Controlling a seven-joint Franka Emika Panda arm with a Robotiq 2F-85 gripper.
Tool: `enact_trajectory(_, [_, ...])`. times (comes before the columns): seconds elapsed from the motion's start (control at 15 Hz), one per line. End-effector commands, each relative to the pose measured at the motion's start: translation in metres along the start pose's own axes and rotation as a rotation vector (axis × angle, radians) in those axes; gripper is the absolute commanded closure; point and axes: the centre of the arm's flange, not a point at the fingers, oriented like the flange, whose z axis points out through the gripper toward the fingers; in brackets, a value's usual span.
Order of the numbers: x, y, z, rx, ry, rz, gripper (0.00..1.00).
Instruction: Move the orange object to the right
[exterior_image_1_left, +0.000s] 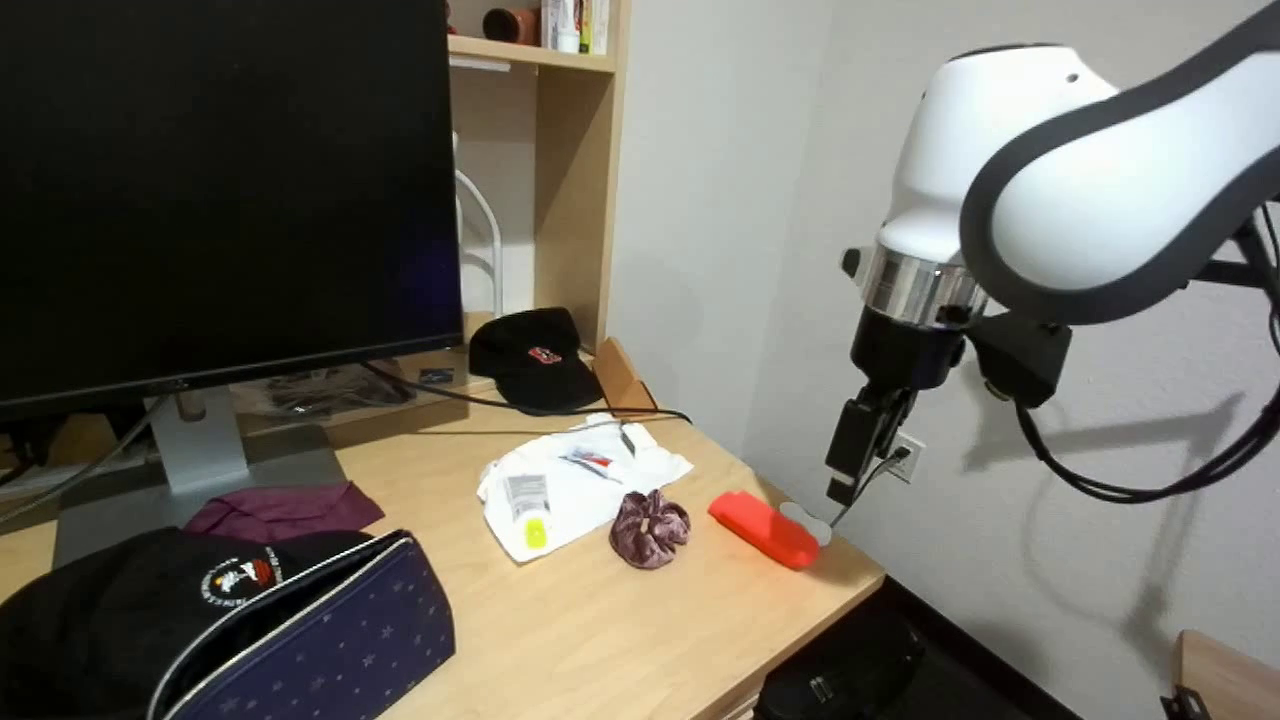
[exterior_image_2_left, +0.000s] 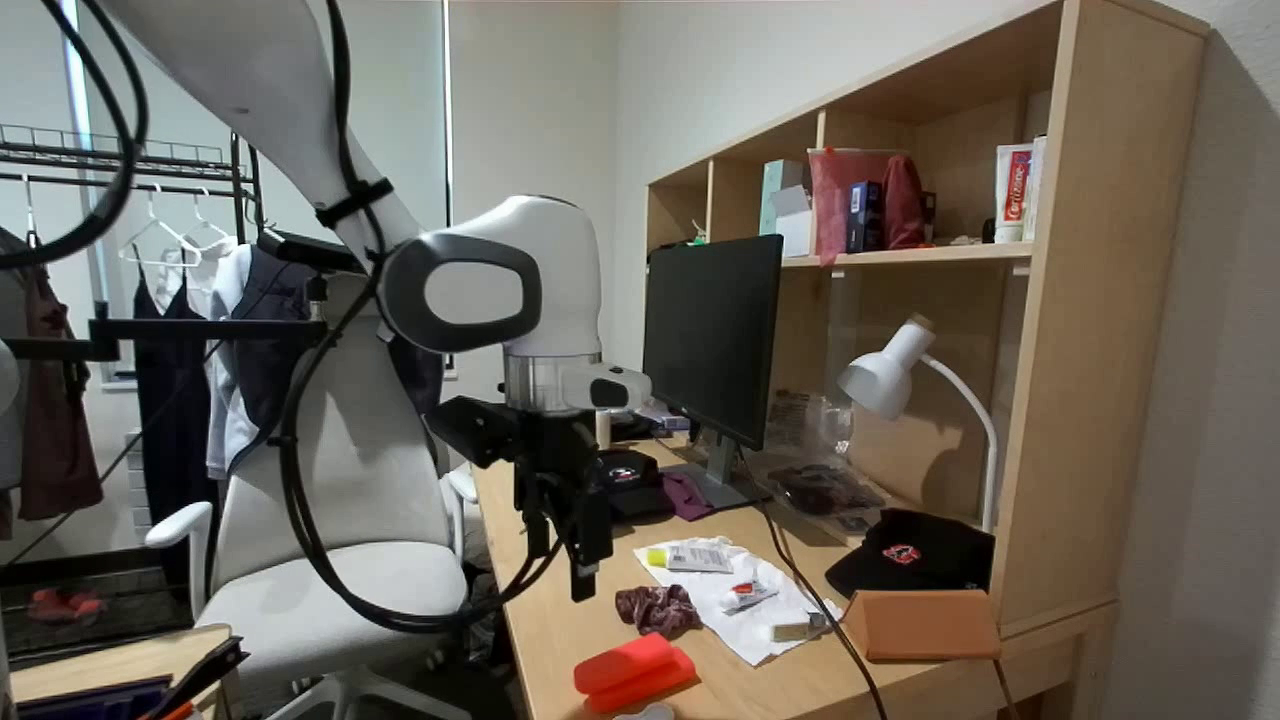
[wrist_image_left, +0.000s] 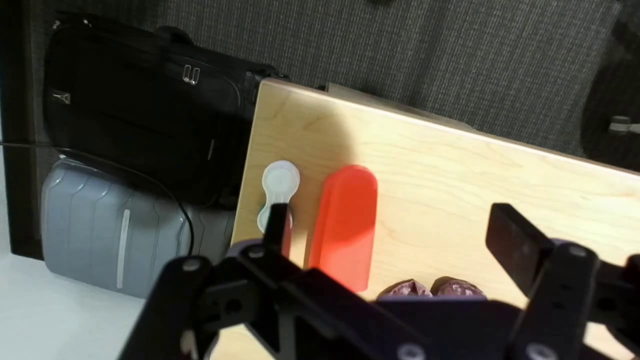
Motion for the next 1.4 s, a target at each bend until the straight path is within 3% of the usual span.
enact_trajectory(0.0, [0.035,0.005,0.038,0.002,0.010,-0.032,0.00])
enact_trajectory(0.47, [0.056,-0.002,0.098,0.014,0.048,-0.008,0.00])
enact_trajectory(1.07, [0.058,0.003,0.125,0.029,0.071,0.004,0.00])
enact_trajectory(1.13, [0.058,0.004,0.127,0.030,0.072,0.006,0.06])
enact_trajectory(1.2, [0.058,0.005,0.129,0.030,0.072,0.004,0.26])
enact_trajectory(1.33, [0.057,0.005,0.131,0.031,0.073,0.002,0.40])
